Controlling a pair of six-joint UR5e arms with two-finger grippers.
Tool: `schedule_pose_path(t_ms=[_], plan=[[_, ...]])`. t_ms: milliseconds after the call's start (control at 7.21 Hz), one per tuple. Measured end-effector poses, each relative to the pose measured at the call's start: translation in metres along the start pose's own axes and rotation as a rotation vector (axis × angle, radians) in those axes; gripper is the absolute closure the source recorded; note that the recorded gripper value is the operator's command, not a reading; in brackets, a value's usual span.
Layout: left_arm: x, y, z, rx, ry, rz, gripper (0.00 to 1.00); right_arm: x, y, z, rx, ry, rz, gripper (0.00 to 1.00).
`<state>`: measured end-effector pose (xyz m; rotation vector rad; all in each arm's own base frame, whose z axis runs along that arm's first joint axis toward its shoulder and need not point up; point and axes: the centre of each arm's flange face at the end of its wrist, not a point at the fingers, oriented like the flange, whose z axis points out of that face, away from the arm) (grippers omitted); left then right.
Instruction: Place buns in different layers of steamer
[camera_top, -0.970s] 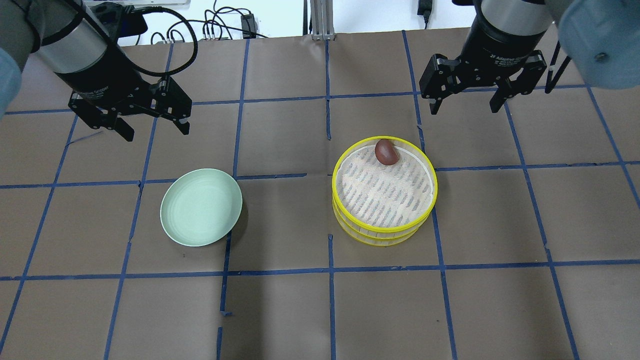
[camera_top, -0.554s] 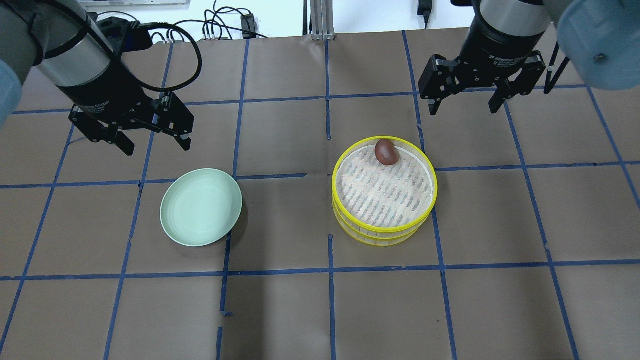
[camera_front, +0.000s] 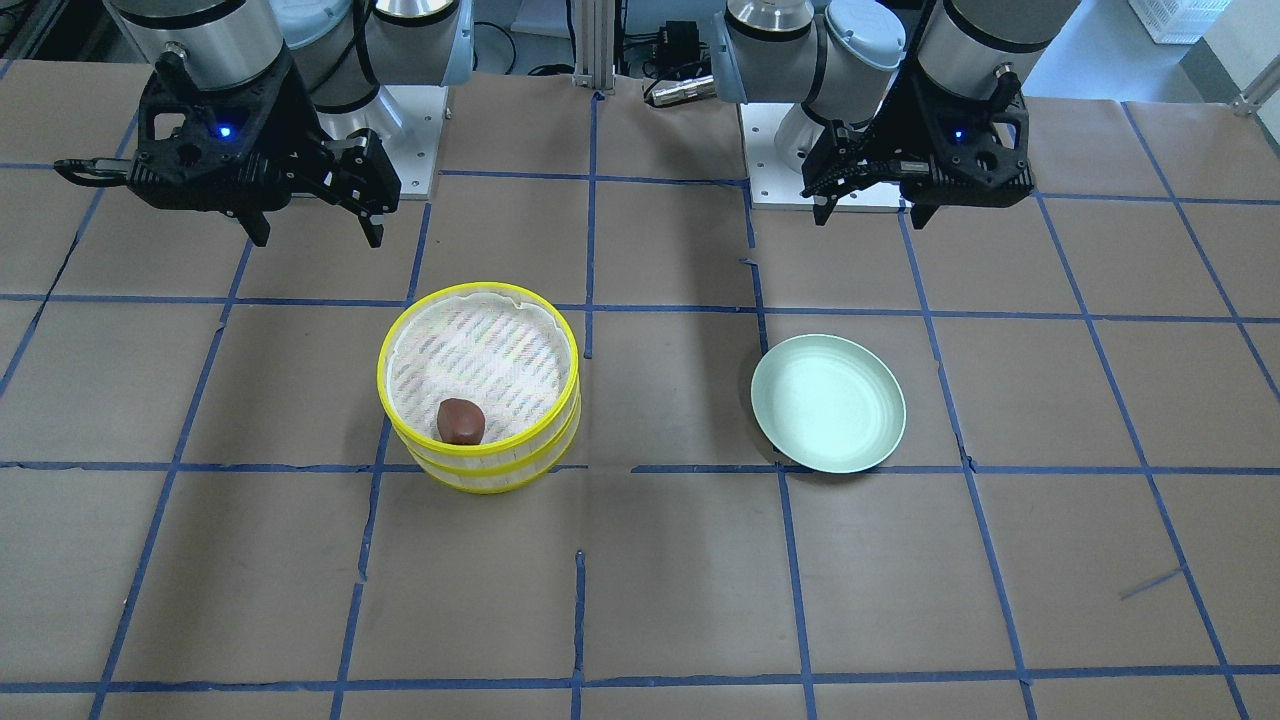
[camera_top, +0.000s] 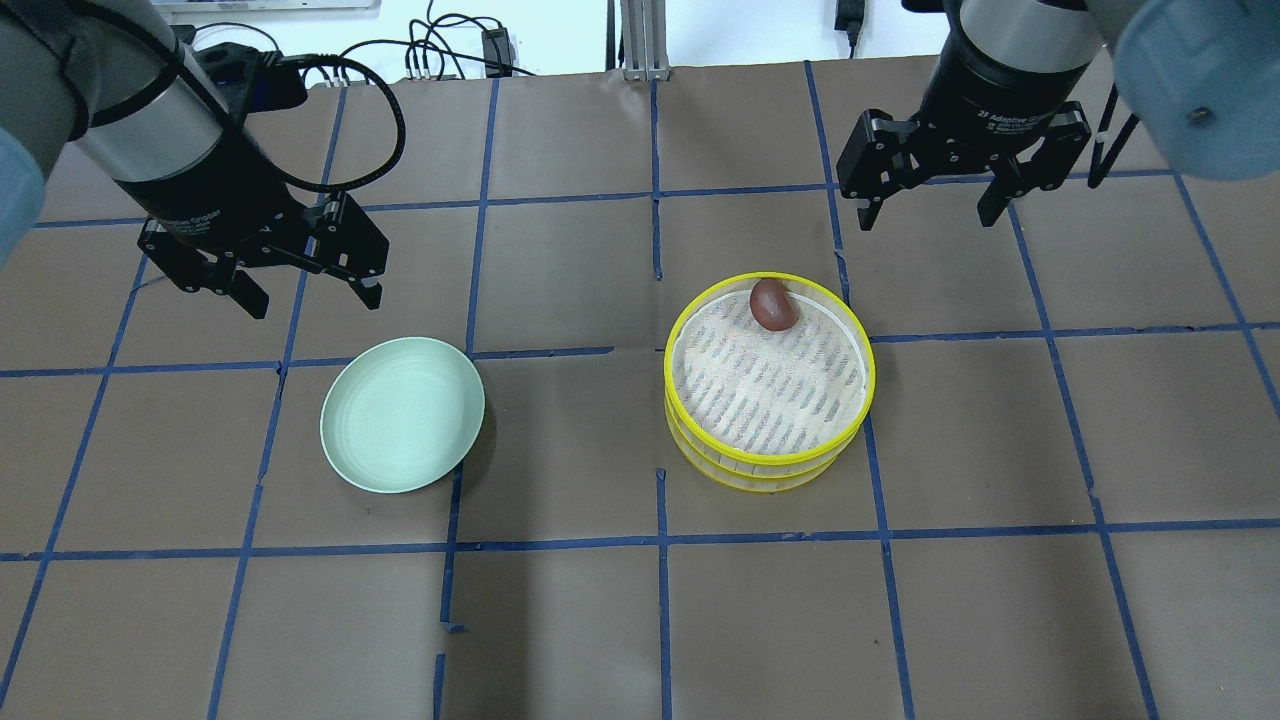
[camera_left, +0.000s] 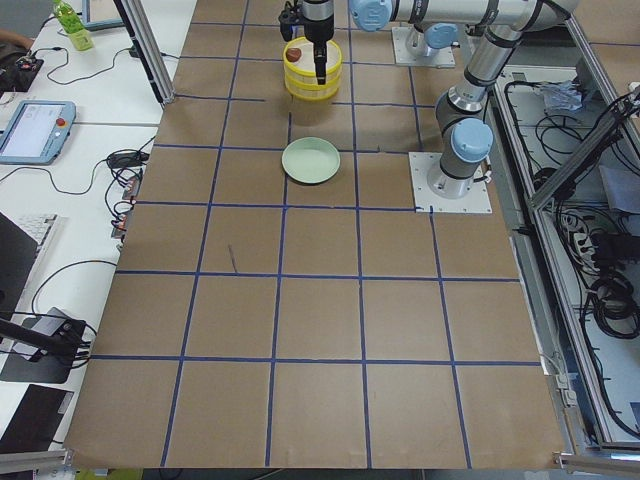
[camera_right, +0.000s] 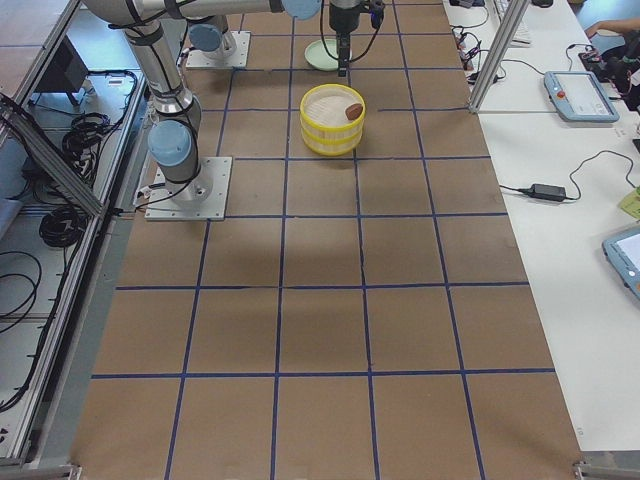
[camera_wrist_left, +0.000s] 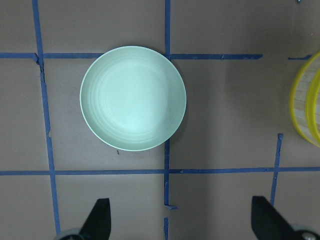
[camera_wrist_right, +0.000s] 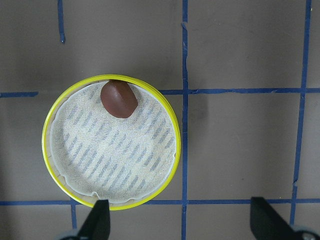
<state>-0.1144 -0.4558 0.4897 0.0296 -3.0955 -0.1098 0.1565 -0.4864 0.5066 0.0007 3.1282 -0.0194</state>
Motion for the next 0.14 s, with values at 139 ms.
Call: schedule_pose_path(t_ms=[139], plan=[[0.0000,0.0001,0.0001,0.000,0.000,0.000,0.00,0.0003,-0.0003,0.0000,0.001,0.000,0.000,0.00]])
